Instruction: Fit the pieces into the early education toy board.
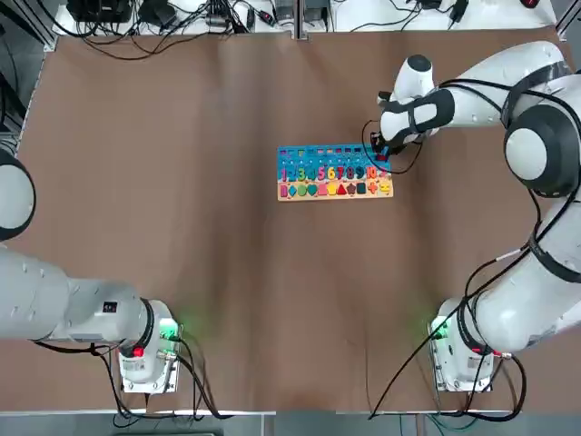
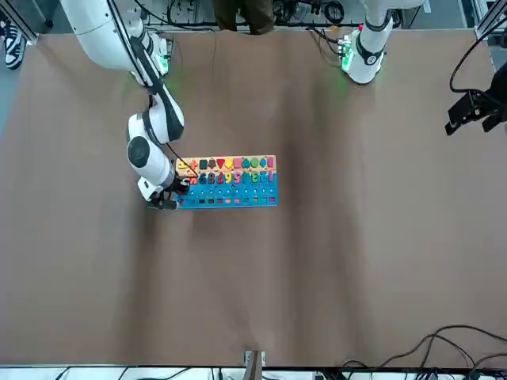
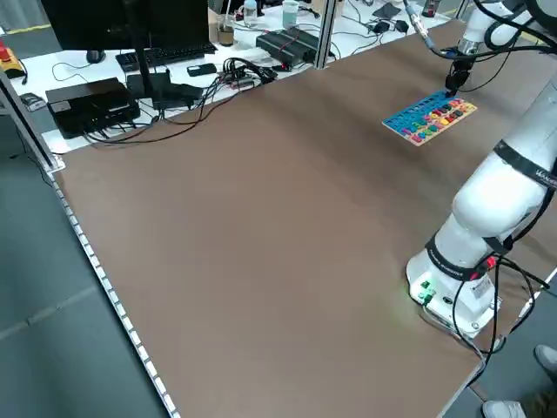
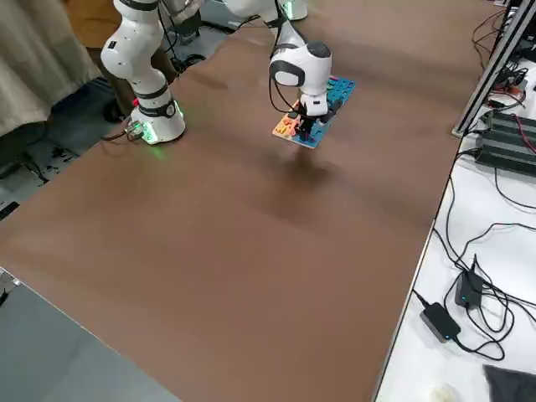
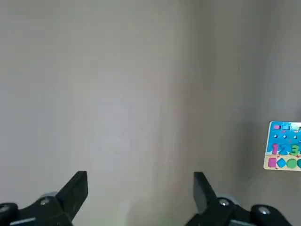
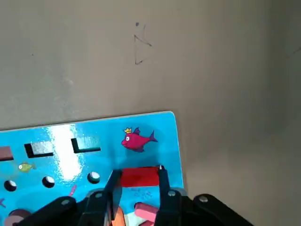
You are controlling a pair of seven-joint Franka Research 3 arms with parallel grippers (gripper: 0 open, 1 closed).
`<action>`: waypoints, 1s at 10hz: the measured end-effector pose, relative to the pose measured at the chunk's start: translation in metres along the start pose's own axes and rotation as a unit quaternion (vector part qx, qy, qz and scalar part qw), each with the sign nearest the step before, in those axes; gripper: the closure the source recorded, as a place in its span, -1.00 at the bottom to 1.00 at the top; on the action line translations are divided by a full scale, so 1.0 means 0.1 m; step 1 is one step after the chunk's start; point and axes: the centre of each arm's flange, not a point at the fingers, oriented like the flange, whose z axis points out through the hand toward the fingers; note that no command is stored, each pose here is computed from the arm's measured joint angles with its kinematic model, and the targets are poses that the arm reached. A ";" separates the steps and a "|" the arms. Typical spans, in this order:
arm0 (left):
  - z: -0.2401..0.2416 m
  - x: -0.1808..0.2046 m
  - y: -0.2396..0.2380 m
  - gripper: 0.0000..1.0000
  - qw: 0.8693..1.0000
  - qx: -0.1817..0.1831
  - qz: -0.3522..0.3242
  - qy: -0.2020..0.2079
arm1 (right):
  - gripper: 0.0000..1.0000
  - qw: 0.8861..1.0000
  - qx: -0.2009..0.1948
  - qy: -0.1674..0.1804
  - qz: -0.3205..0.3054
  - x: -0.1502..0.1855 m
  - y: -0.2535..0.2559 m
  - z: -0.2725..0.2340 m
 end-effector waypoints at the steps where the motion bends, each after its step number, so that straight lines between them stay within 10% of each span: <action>1: 0.01 -0.01 0.03 -0.98 1.000 0.000 0.003 -0.005 | 0.28 1.000 0.000 0.000 0.000 0.00 0.00 0.00; 10: 0.11 0.00 0.14 -0.98 1.000 0.002 0.012 -0.023 | 0.19 1.000 -0.004 -0.004 0.007 0.02 0.07 0.05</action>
